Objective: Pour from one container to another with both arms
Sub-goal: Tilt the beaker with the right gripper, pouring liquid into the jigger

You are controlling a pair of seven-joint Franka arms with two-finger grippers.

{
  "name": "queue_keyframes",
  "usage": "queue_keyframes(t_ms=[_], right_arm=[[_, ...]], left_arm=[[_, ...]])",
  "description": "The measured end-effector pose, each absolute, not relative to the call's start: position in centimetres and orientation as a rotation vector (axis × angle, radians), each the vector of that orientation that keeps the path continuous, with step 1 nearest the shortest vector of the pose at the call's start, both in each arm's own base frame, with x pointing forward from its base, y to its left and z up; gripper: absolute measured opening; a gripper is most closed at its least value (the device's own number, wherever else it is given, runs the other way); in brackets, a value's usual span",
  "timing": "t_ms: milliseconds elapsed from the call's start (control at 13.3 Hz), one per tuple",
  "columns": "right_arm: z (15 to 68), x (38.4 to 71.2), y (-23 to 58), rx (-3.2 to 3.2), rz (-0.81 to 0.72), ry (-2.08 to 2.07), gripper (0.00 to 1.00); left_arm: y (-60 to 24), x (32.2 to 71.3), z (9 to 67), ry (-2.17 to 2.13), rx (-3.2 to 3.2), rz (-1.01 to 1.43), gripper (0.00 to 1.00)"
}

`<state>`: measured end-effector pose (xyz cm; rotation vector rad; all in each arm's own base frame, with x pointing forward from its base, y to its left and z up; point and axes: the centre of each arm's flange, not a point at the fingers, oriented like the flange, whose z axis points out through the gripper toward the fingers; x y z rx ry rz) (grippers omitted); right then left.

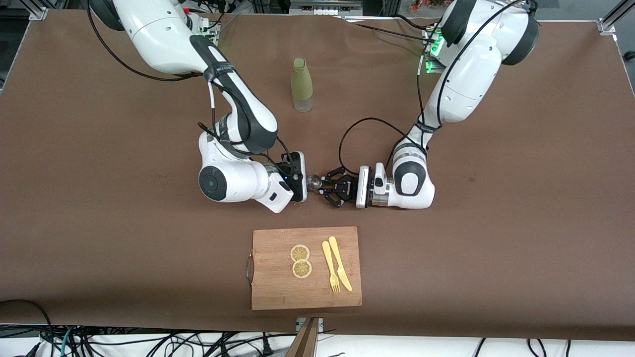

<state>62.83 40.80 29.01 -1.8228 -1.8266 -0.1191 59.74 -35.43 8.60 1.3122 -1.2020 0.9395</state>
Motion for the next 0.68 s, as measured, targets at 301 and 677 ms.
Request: queue_keyframes(t_ms=[301, 677], right_arm=[[28.86, 62.73, 40.79, -1.828, -0.1, -1.87, 0.12], [28.81, 62.26, 41.45, -1.821, -0.09, -1.894, 0.12]], left_arm=[[-35.43, 59.74, 8.6, -1.202, 1.312, 0.939, 0.21], [-35.43, 59.74, 8.6, -1.202, 1.312, 0.939, 0.21]])
